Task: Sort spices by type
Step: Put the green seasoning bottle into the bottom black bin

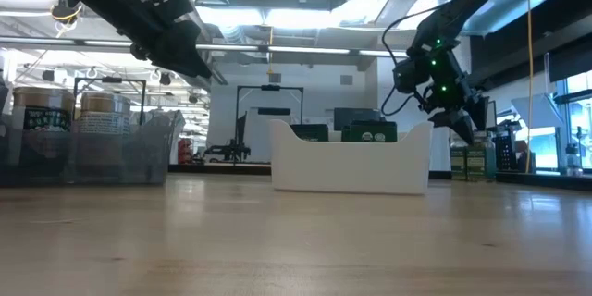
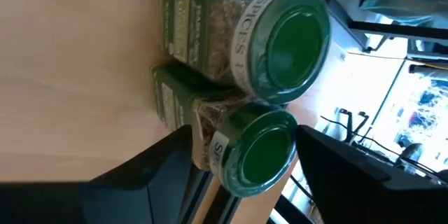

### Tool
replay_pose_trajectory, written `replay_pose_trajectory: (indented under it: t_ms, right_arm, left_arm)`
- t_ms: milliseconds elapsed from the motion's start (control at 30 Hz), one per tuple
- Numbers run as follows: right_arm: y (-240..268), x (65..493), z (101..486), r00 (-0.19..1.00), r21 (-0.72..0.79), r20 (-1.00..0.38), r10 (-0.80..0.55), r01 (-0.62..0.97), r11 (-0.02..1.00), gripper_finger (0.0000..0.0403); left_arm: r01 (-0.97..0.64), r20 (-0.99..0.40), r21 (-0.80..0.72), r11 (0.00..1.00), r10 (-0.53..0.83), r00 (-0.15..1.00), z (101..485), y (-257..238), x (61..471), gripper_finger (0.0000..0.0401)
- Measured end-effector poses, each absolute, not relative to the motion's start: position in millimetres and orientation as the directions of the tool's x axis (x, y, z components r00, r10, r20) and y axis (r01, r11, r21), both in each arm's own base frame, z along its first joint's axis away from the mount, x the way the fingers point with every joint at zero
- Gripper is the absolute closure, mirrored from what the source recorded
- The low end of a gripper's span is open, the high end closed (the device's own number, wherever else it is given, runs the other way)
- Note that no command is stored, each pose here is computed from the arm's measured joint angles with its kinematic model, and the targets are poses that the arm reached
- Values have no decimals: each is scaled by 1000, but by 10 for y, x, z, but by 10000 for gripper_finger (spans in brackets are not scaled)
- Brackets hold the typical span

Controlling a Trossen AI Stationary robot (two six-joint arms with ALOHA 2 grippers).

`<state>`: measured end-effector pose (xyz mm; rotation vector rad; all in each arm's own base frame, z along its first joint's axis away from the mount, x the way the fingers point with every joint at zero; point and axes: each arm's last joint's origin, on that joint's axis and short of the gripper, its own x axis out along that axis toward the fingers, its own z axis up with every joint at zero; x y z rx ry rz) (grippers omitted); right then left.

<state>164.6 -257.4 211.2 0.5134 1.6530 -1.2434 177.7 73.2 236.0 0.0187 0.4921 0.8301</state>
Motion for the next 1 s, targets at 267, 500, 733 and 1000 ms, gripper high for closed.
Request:
replay_pose_trajectory:
  t_ms: [267, 500, 733, 1000]
  right_arm:
    - [-2547, 1673, 2116, -422, -462, -886, -190, 775, 431, 152]
    - [-2452, 1758, 2120, -417, -447, -892, -175, 758, 475, 152]
    - [-2283, 1946, 2141, -402, -434, -898, -181, 731, 526, 152]
    - [-2120, 2127, 2321, -411, -451, -889, -204, 704, 548, 152]
  left_arm:
    - [-702, -412, 207, 681, 712, 569, 2360, 732, 1777, 132]
    - [-703, -411, 205, 681, 712, 570, 2362, 732, 1777, 132]
    - [-707, -409, 196, 680, 712, 571, 2364, 732, 1778, 132]
    - [-707, -409, 195, 680, 712, 571, 2363, 732, 1778, 132]
